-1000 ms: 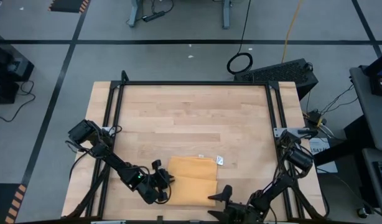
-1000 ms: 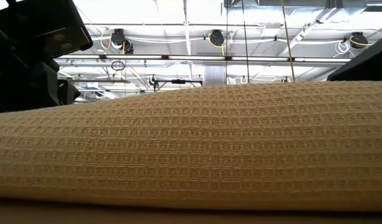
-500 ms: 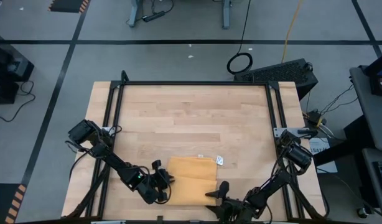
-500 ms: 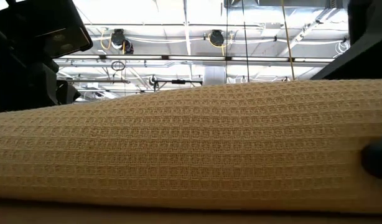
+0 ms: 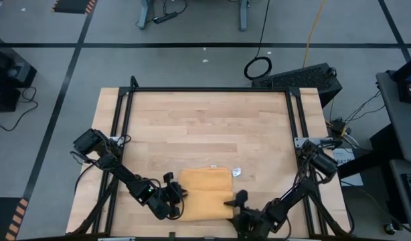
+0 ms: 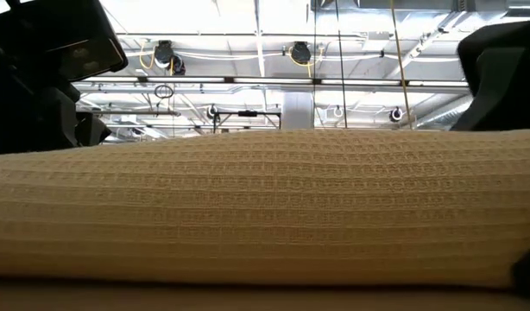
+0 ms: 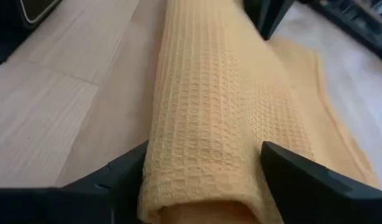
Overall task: Roll towel
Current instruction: Roll the yellow towel
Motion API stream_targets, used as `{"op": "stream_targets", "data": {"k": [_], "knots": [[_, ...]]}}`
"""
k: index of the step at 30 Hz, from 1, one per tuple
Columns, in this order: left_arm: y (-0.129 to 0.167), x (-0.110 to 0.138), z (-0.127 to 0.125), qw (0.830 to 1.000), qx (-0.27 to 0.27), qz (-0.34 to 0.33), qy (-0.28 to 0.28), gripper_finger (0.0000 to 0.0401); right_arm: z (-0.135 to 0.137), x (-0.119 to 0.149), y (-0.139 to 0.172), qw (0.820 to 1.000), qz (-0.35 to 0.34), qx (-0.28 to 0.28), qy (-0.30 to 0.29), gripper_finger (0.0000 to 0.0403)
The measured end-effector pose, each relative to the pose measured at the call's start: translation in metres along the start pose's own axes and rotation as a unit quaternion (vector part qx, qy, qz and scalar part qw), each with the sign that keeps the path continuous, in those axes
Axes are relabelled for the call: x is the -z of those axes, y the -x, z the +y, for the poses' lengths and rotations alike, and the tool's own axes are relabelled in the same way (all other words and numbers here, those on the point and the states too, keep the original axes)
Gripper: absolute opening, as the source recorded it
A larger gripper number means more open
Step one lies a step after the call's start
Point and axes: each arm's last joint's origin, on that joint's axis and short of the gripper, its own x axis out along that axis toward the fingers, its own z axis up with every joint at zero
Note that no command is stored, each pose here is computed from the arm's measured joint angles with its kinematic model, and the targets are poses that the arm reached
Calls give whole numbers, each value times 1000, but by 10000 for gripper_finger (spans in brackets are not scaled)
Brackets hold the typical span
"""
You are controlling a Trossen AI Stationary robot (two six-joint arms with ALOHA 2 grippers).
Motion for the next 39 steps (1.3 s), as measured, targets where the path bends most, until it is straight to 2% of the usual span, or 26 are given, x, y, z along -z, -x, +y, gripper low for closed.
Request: {"op": "stream_targets", "data": {"k": [5,12,15,18,22,24,32,36,39], "knots": [[0,0,0,1000,0,0,-3,74,-5,-1,-7,1000,15,-15,-5,231],[8,-8,-1,1000,11,-12,10,78,-10,-2,-14,999,29,-39,-6,105],[21,-19,-3,999,29,-27,4,96,-12,-2,-16,998,33,-44,-9,60],[41,-29,-7,997,60,-51,-8,131,-13,-2,-17,998,34,-43,-10,30],[64,-35,-23,987,106,-111,-39,188,-13,-3,-18,998,34,-41,-14,21],[66,-27,-33,982,114,-129,-75,212,-14,-3,-19,998,35,-39,-15,27],[33,26,-56,979,71,-130,-136,269,-19,-4,-22,998,40,-41,-18,30],[16,36,-68,978,65,-127,-154,276,-22,-6,-22,998,41,-42,-21,26],[6,43,-71,974,30,-133,-180,277,-23,-7,-23,998,42,-44,-28,27]]}}
